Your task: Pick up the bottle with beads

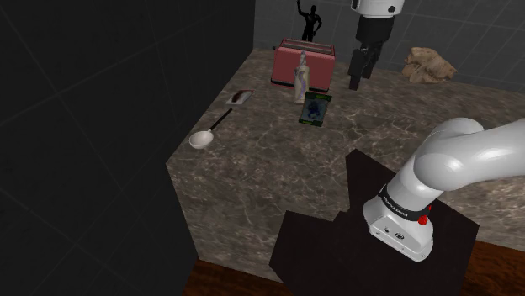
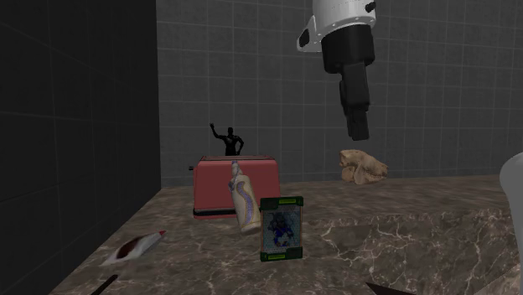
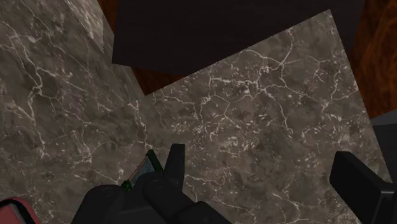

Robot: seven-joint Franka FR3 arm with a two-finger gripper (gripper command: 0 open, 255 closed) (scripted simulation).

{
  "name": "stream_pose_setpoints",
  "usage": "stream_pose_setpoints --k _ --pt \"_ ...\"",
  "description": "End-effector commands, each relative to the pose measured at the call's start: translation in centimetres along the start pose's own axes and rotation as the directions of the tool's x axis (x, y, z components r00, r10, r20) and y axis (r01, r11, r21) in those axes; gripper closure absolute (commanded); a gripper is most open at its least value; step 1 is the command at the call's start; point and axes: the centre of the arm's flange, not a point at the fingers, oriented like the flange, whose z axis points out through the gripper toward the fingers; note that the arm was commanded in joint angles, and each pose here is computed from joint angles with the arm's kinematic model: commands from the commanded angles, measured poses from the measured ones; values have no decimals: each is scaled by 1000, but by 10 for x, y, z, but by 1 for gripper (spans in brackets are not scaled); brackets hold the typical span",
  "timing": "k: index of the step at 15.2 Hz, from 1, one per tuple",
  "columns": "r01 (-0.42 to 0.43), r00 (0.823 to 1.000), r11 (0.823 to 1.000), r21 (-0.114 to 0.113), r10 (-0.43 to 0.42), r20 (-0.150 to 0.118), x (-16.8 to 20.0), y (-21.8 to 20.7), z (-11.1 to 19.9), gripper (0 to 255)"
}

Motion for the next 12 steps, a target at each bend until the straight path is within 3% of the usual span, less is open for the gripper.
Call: stream_pose_setpoints --k 1,6,12 --pt "0 1000 1000 0 0 0 0 0 0 0" --pt "-127 989 991 50 130 -65 49 28 16 0" --pt "-270 949 955 120 285 -133 104 70 34 0"
